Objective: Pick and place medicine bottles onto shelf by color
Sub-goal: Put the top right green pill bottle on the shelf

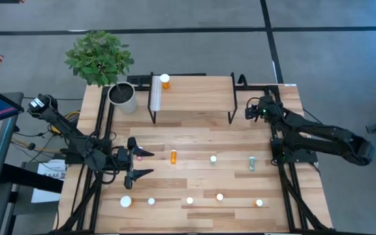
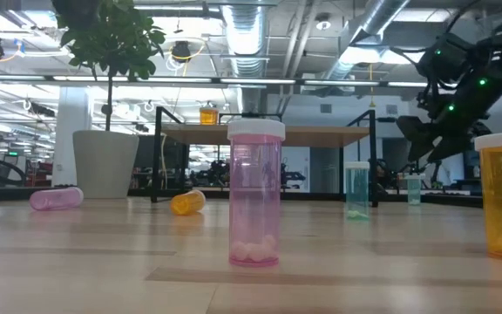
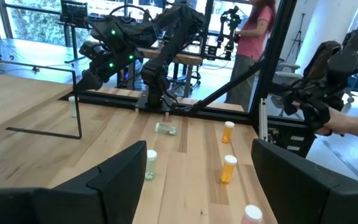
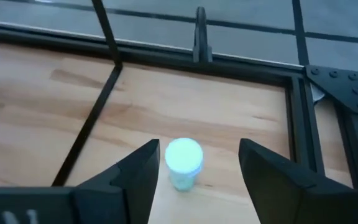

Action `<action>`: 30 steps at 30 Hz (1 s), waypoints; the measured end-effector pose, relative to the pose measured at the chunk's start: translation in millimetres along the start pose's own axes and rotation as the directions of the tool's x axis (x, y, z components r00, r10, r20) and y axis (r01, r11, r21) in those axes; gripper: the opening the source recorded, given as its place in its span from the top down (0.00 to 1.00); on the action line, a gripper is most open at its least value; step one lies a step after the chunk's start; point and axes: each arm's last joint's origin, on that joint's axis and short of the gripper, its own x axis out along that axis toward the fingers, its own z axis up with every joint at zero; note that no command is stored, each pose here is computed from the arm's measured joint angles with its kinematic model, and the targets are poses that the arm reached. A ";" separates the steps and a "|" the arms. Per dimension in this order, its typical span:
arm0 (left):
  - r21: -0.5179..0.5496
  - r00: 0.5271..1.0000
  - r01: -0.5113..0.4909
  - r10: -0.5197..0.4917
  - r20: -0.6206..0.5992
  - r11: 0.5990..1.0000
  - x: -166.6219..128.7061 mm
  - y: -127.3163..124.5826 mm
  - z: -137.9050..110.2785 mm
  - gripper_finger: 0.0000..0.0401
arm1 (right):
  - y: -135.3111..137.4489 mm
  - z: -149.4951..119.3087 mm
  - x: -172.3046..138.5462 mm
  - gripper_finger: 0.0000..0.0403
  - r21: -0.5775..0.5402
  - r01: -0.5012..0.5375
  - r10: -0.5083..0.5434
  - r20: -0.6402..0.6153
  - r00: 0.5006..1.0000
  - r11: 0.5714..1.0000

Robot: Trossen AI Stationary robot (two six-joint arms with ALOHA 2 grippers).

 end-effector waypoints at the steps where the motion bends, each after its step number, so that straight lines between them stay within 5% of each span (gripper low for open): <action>1: 0.000 1.000 0.000 0.000 0.000 1.000 0.0 0.0 0.0 0.31 | -0.4 -0.7 0.6 0.40 0.003 0.001 -0.001 0.002 1.000 1.000; 17: 0.005 1.000 0.000 0.000 0.000 1.000 0.0 0.0 0.0 0.31 | 1.3 -7.1 6.5 0.40 -0.002 -0.081 0.080 0.065 0.995 0.997; 30: 0.011 1.000 -0.011 0.011 0.002 1.000 0.0 0.3 0.0 0.31 | 7.8 -14.6 21.7 0.40 -0.055 -0.052 0.053 0.003 0.999 0.997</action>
